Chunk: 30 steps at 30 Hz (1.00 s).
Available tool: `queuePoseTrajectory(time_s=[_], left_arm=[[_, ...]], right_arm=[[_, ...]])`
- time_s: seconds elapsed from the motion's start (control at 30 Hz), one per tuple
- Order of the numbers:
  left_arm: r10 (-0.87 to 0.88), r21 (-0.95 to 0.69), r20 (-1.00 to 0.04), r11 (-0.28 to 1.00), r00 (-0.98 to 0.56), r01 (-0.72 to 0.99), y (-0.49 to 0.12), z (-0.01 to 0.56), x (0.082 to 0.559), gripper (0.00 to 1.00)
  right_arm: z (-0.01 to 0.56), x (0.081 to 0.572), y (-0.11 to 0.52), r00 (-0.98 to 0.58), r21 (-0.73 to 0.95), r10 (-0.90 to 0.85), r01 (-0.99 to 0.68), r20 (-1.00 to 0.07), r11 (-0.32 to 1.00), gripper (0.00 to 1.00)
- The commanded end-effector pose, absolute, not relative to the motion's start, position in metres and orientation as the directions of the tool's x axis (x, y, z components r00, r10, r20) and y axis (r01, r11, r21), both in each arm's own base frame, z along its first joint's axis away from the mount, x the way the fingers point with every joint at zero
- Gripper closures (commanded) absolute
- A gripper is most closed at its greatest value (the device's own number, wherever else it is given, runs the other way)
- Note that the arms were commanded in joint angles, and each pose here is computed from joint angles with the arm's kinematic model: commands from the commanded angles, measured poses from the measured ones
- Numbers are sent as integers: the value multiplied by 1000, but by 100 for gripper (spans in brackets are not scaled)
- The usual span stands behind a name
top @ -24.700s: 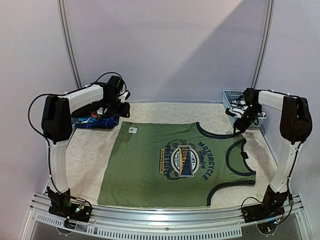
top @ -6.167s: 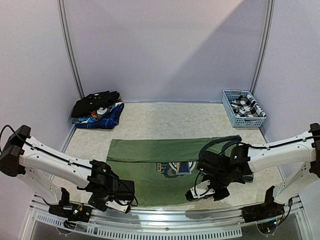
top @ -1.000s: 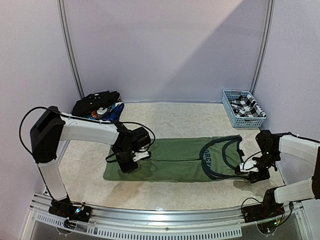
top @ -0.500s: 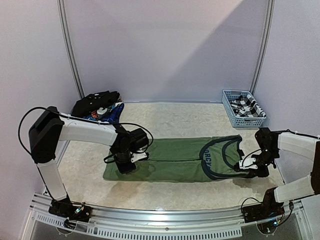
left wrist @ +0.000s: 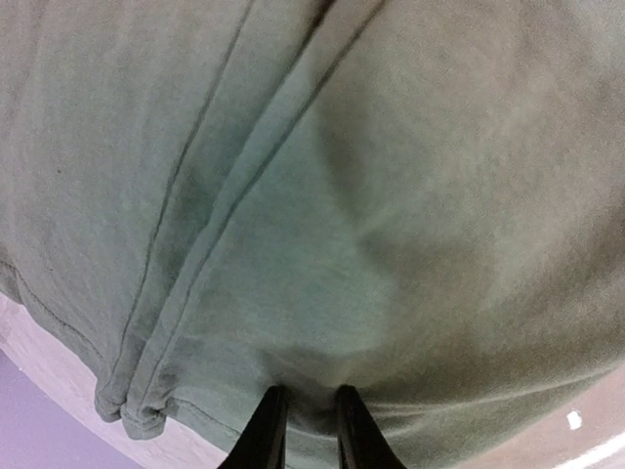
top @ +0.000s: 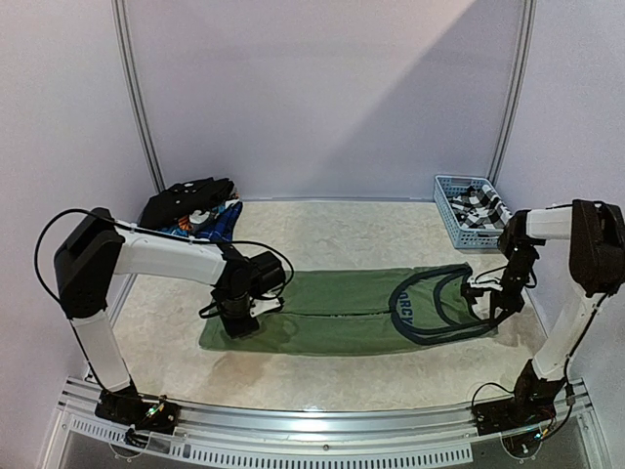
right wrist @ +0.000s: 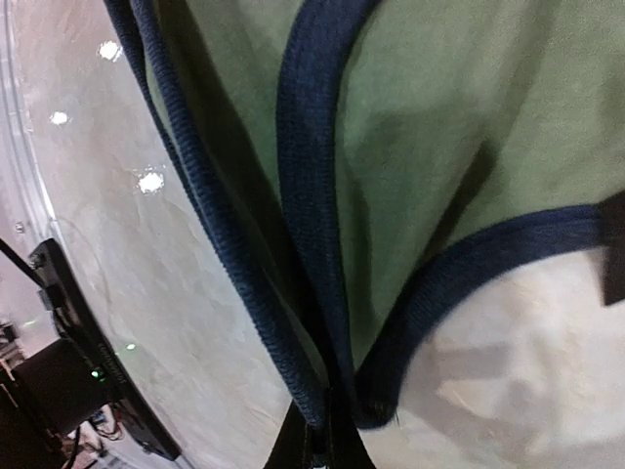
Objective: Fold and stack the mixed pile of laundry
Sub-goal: Smooth out the rectangle-folded shirt at the center of the board, then rotate the rectangle-folded tank top at the center of the board.
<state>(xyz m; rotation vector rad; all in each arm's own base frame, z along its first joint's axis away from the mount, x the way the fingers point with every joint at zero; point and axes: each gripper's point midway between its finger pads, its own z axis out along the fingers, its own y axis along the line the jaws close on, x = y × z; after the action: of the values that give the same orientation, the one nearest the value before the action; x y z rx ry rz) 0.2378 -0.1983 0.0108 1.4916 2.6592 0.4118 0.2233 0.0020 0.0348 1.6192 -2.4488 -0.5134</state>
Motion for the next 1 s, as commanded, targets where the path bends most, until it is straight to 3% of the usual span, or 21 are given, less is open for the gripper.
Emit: queuePoseTrajectory(time_s=[0.0,0.3,0.43,0.7,0.97], left_arm=[[828,289,105,504,-550,814,-179,8,239,80],[817,305,139,502,-559,809,-174,3,242,81],[823,332,68,514,-564,791,-183,30,252,81],[849,347,-111,520,-516,781,-200,100,258,75],[835,304,-165,549,-524,778,-239,94,275,75]], right_arm=[[36,200,4,-455,544,-891,-746,6,384,99],[20,213,-9,-508,508,-858,-721,73,470,87],[34,230,-13,-568,452,-819,-712,80,538,75],[91,258,-1,-664,318,-745,-721,-64,616,58],[76,305,20,-700,180,-705,-713,-118,678,59]])
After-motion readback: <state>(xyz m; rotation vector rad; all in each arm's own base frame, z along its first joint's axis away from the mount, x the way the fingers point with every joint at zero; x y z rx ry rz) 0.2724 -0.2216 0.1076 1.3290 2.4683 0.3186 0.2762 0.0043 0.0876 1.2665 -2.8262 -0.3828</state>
